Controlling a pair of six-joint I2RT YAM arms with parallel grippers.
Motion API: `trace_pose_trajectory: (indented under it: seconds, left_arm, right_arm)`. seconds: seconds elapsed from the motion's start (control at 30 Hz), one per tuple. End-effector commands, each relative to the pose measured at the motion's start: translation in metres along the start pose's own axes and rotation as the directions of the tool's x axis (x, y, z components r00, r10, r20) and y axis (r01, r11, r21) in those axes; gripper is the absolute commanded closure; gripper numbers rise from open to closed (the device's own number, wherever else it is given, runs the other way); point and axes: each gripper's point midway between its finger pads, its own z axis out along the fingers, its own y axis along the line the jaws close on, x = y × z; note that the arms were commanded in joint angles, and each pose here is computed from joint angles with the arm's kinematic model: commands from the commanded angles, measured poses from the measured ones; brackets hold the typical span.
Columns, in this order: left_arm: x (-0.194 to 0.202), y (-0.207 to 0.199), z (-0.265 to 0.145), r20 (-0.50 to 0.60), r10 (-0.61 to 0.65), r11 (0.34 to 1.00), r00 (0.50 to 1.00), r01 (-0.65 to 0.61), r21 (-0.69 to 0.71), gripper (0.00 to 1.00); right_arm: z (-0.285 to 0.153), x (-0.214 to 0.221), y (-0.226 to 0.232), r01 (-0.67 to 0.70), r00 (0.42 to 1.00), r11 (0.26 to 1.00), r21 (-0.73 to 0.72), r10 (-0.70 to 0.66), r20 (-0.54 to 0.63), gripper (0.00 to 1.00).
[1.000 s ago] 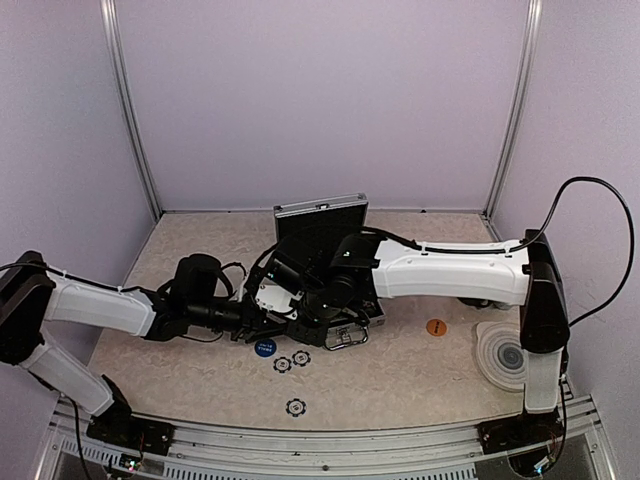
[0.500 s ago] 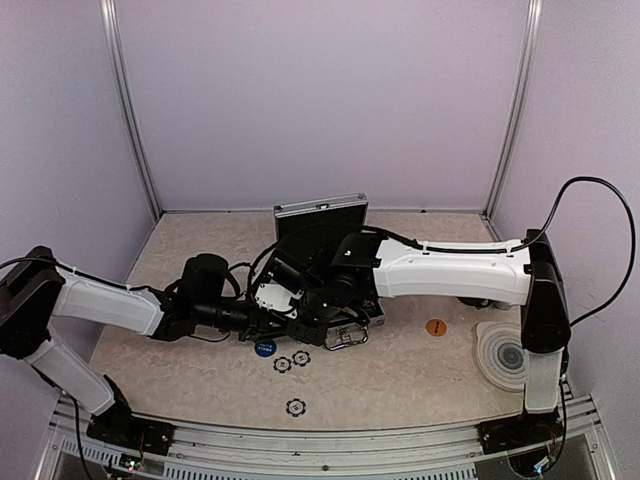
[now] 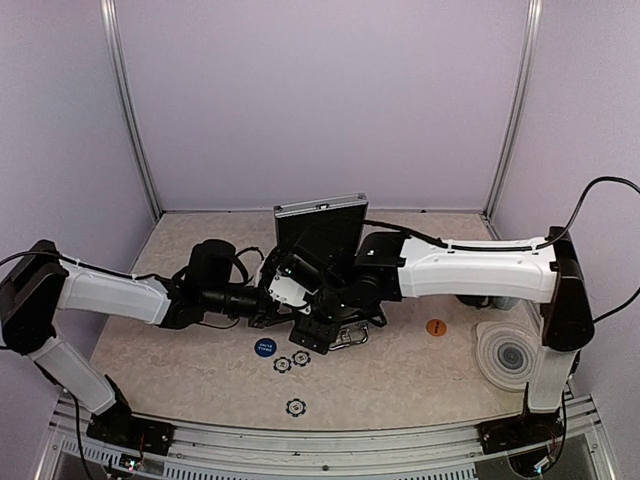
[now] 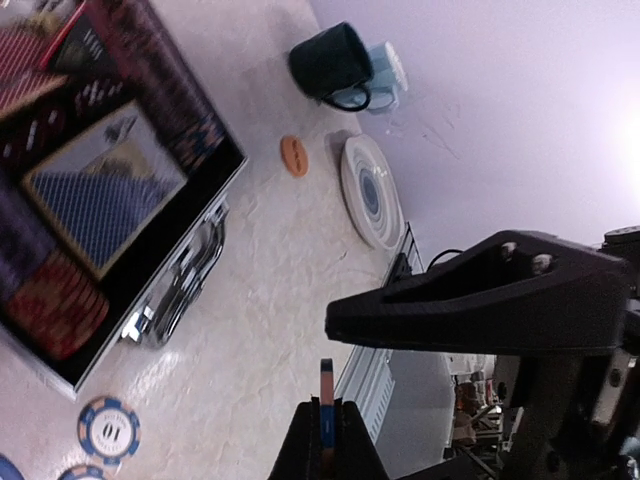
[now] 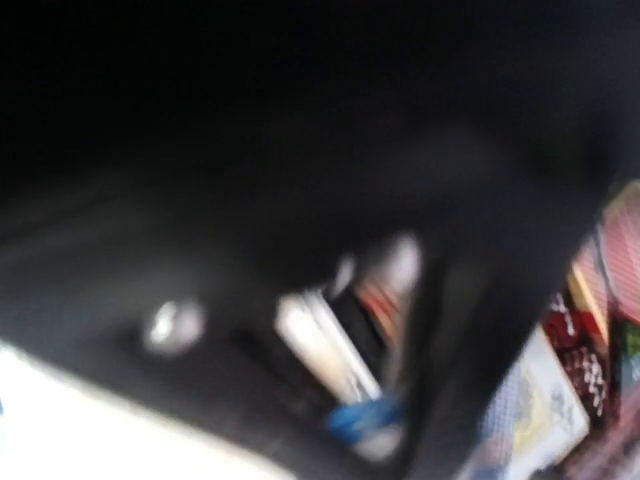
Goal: Pack up texas hold em set
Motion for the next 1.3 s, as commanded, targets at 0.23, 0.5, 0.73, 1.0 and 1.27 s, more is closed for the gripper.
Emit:
trace_pose_trajectory:
  seconds: [0.23,0.5,0.73,1.0,1.27]
  left_arm:
    - [-0.089,-0.055,0.071,-0.071,0.575,0.797,0.815,-0.578,-0.175,1.0]
    - [-0.079,-0.023,0.132,-0.335,0.739,0.563,0.585,-0.809,-0.169,1.0]
    - [-0.063,0.031,0.159,-0.49,0.712,0.471,0.503,-0.86,-0.198,1.0]
    - [-0.054,0.057,0.161,-0.549,0.686,0.42,0.477,-0.876,-0.236,1.0]
    - [-0.053,0.068,0.167,-0.566,0.682,0.379,0.463,-0.886,-0.269,1.0]
  right_arm:
    - [-0.125,0.074,-0.129,-0.547,0.811,0.826,0.138,0.481,0.334,0.01]
    - [-0.142,0.123,-0.135,-0.632,0.762,0.748,0.202,0.554,0.334,0.01]
    - [-0.145,0.14,-0.126,-0.656,0.74,0.732,0.183,0.579,0.342,0.01]
    - [-0.14,0.141,-0.121,-0.661,0.736,0.734,0.16,0.59,0.334,0.01]
    - [-0.135,0.138,-0.119,-0.655,0.739,0.742,0.141,0.591,0.325,0.01]
